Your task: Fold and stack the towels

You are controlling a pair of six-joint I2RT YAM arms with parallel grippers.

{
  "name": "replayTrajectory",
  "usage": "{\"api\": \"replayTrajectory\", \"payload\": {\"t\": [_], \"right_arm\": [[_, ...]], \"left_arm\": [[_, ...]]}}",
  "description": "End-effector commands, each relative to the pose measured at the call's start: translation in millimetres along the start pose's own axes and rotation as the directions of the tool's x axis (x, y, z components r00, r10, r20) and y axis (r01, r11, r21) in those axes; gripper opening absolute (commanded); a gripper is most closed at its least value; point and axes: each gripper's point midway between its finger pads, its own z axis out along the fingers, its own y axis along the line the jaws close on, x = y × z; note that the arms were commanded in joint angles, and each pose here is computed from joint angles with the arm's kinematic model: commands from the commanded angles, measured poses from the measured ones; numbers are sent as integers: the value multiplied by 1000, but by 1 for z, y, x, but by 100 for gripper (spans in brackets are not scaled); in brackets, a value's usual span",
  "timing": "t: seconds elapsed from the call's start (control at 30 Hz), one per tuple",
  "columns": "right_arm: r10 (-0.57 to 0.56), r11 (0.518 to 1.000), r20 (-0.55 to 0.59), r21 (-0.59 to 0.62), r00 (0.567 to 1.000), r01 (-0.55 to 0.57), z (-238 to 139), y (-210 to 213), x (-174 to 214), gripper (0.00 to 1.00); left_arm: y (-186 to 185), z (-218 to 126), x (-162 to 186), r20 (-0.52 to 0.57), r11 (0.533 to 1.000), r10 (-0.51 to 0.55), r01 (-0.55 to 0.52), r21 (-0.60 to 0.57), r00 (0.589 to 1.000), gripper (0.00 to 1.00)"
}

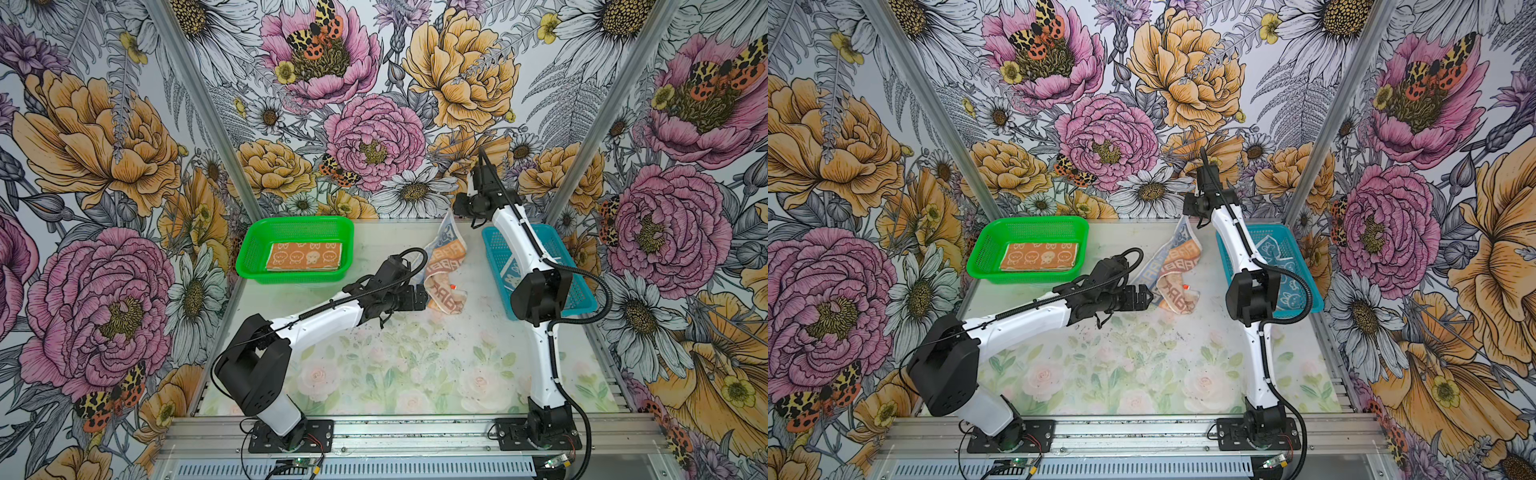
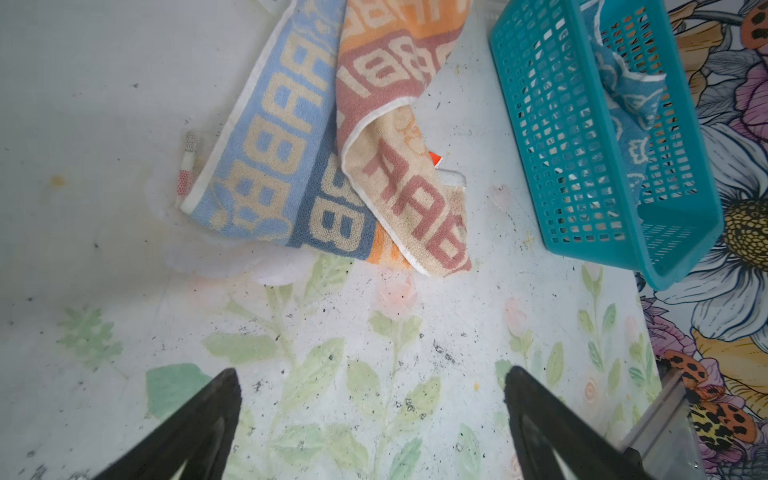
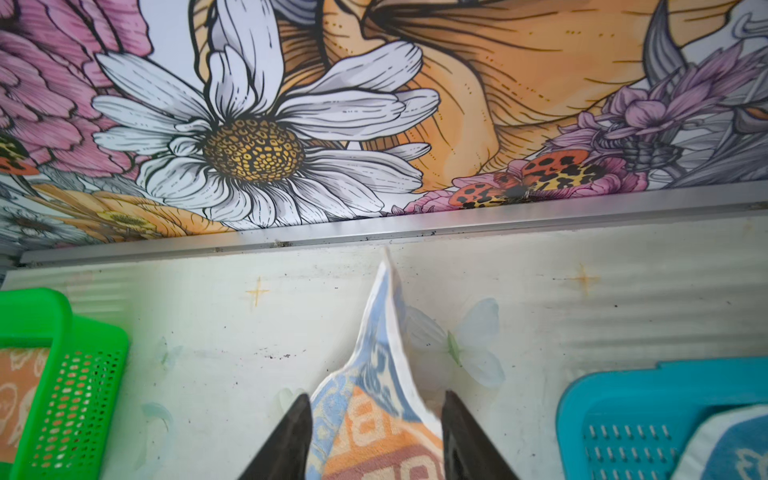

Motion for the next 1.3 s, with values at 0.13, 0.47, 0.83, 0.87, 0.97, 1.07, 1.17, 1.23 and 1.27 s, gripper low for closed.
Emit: {"api": "replayTrajectory", "payload": {"t": [0.13,0.47,0.83,0.87,0.97,1.07,1.17,1.23,1.27], "right_arm": [[-55,995,-41,-90,998,51,-41,26,20,81],[-231,973,-222,-74,947,219,-75,23,173,80],[-317,948,-342,-87,885,306,-62,10,278,61],[-331,943,-350,-88,876,321,-60,12,283,61],[-358,932,-370,-89,857,351,-52,17,294,59],[-375,925,-393,-105,840,364,-40,23,306,56],[-382,921,-415,-91,826,380,-32,23,314,50],[-384,919,-423,-88,821,385,-28,24,317,46],[-387,917,-424,-81,819,391,-27,24,317,43]], "left_arm": [[18,-5,-7,12,999,-11,12,-43,1000,99],[50,-7,-25,33,996,-41,44,-75,999,99],[60,2,-26,7,996,-62,63,-69,998,99],[60,3,-25,8,996,-63,63,-67,998,99],[62,3,-22,2,995,-68,67,-69,998,99],[65,2,-19,0,995,-70,70,-76,998,99],[69,0,-18,1,994,-76,76,-78,997,99],[72,-2,-18,4,993,-80,80,-81,997,99],[74,-3,-18,5,993,-83,83,-82,997,99]]}}
